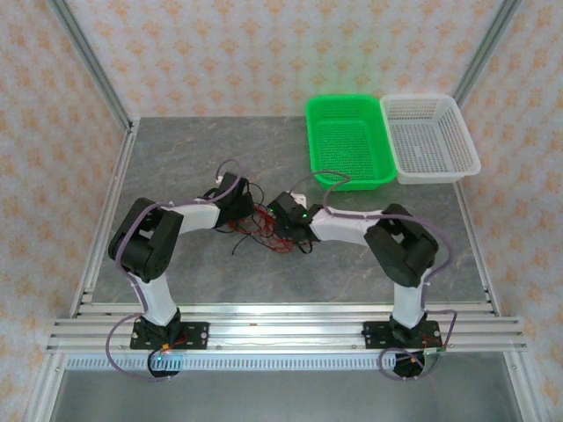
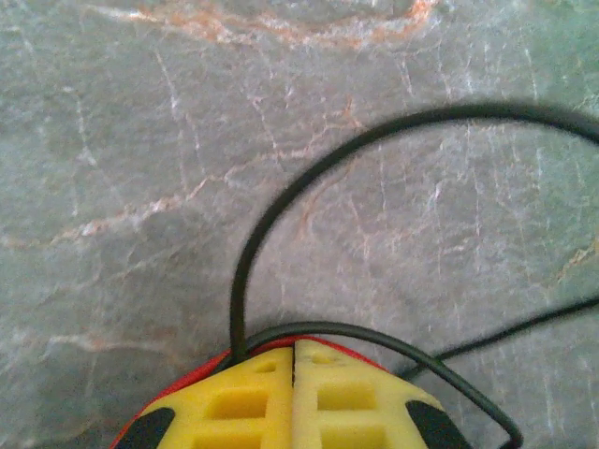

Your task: Untangle the cables

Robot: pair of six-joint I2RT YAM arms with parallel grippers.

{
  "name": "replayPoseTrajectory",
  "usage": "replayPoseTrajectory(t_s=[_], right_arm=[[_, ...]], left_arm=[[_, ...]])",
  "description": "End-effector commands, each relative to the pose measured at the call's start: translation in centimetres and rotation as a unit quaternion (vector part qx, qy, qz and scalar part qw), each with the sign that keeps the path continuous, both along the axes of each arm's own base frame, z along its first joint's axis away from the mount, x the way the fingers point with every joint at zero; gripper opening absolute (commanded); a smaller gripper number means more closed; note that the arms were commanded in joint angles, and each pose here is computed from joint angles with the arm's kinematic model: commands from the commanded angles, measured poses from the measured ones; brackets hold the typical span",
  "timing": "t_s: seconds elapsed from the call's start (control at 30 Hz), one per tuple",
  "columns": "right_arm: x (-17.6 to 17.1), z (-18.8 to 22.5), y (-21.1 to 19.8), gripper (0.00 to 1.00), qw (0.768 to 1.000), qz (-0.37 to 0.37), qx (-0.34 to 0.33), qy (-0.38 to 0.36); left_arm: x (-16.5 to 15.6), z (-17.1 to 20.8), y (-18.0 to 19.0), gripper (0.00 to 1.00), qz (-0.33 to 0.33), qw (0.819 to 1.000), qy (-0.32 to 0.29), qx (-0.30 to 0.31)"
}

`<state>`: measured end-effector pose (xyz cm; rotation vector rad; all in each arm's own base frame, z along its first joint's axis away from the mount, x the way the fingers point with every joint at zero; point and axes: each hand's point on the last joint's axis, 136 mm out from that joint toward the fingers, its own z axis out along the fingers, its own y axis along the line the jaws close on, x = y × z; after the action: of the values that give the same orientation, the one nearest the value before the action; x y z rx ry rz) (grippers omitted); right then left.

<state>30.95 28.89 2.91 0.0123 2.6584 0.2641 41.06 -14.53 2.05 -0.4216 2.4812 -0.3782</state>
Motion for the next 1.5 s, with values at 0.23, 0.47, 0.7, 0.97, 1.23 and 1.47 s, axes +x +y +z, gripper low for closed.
replayPoseTrajectory(t_s=[0.23,0.47,0.7,0.97,1.23,1.47], right_arm=[[-4.8,-1.7,-13.1,0.35,0.986,-0.08,-0.147,0.005],[-4.2,-0.4,-16.0,0.35,0.983,-0.109,-0.144,-0.01],[-3.0,5.8,-11.3,0.36,0.997,-0.068,-0.011,-0.04],[-2.4,13.6,-5.7,0.39,0.988,-0.024,0.13,-0.076],[-1.0,15.8,0.1,0.39,0.974,-0.004,0.217,-0.071],[1.2,12.7,5.4,0.4,0.944,-0.06,0.325,0.001]], left_arm=[[-3.2,-6.9,5.8,0.0,0.077,0.993,0.077,0.051],[-2.9,-4.0,6.8,0.05,0.085,0.995,0.047,0.039],[-1.2,5.1,3.1,0.36,0.003,0.999,-0.036,-0.018],[-1.5,17.8,2.4,0.55,-0.022,0.988,-0.148,-0.027],[-4.6,25.0,4.4,0.56,-0.003,0.973,-0.228,-0.026],[-7.0,26.1,4.8,0.65,-0.003,0.96,-0.273,-0.056]])
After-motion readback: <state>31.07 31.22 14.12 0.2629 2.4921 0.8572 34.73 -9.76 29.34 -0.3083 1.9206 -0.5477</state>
